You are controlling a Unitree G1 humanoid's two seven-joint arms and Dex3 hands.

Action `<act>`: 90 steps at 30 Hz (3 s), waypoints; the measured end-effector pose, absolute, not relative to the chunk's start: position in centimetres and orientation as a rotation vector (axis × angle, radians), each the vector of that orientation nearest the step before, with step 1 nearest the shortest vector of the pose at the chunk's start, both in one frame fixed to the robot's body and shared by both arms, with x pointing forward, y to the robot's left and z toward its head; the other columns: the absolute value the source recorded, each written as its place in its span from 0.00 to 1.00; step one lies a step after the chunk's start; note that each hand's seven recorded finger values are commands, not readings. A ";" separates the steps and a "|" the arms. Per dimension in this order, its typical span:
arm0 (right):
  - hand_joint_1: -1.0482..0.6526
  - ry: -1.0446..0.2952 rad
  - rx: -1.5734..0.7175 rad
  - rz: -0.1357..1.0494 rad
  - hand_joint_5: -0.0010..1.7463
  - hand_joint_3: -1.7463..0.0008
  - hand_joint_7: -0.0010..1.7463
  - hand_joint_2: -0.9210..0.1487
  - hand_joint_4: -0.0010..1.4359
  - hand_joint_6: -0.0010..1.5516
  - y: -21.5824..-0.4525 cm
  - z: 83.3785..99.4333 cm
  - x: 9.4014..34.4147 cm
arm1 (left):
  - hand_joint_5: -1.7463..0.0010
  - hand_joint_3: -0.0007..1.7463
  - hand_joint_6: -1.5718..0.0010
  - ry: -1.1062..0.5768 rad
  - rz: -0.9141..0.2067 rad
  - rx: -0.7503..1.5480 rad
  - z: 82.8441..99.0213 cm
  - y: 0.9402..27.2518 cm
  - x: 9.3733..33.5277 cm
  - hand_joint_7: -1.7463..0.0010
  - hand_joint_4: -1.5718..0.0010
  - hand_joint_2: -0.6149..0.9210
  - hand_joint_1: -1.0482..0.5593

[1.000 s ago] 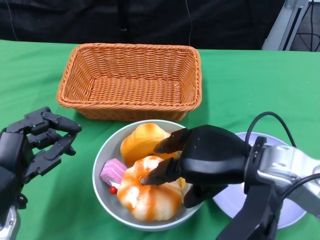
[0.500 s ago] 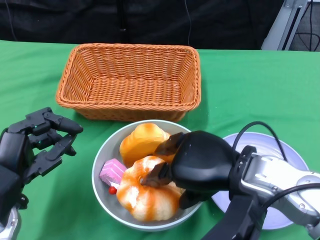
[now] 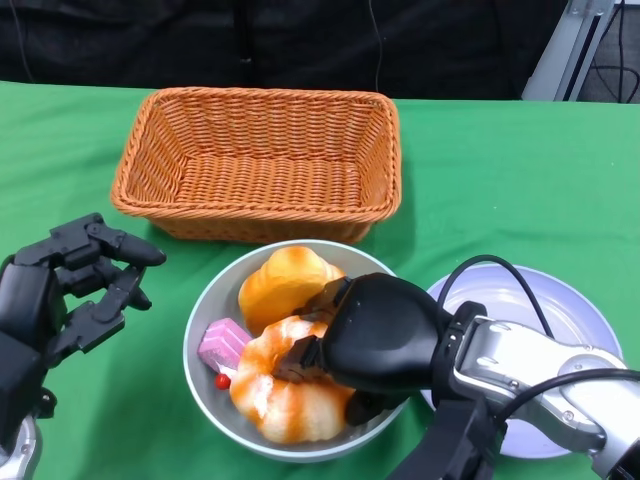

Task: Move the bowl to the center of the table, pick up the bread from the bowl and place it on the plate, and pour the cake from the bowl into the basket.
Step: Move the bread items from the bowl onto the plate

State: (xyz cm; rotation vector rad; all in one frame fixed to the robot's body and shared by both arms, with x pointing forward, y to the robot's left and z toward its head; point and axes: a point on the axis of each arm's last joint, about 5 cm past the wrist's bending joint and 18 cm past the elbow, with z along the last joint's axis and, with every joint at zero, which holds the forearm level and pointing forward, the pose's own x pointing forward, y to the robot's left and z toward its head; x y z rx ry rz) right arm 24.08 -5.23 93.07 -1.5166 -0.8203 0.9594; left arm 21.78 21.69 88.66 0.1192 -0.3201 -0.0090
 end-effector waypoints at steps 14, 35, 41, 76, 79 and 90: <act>0.36 -0.908 -1.515 0.901 0.12 1.00 0.03 0.06 0.67 0.63 -4.7 91.9 24.1 | 0.14 0.36 0.46 -0.321 -0.009 0.115 88.7 21.7 21.8 0.42 0.49 0.89 0.59; 0.39 -0.951 -1.288 0.798 0.68 1.00 0.01 0.08 0.59 0.78 -5.7 91.3 24.8 | 0.14 0.36 0.47 -0.321 -0.014 0.118 88.6 21.6 21.8 0.41 0.50 0.90 0.60; 0.42 -0.983 -1.171 0.705 0.79 0.99 0.02 0.02 0.53 0.78 -6.6 93.1 25.3 | 0.14 0.34 0.47 -0.317 -0.014 0.122 88.6 21.6 21.8 0.41 0.51 0.91 0.60; 0.49 -0.809 -0.932 0.646 0.73 1.00 0.47 0.06 0.60 0.57 -12.1 96.7 22.1 | 0.14 0.35 0.47 -0.322 -0.011 0.125 88.5 21.7 22.0 0.40 0.50 0.90 0.60; 0.53 -0.711 -0.935 0.546 0.79 1.00 0.44 0.07 0.57 0.60 -16.4 96.3 20.0 | 0.14 0.34 0.47 -0.294 0.014 0.127 88.1 22.5 21.9 0.40 0.50 0.90 0.59; 0.54 -0.641 -0.927 0.481 0.81 1.00 0.41 0.06 0.55 0.60 -18.2 95.9 18.9 | 0.14 0.32 0.48 -0.300 -0.008 0.123 88.1 22.4 22.2 0.39 0.51 0.92 0.59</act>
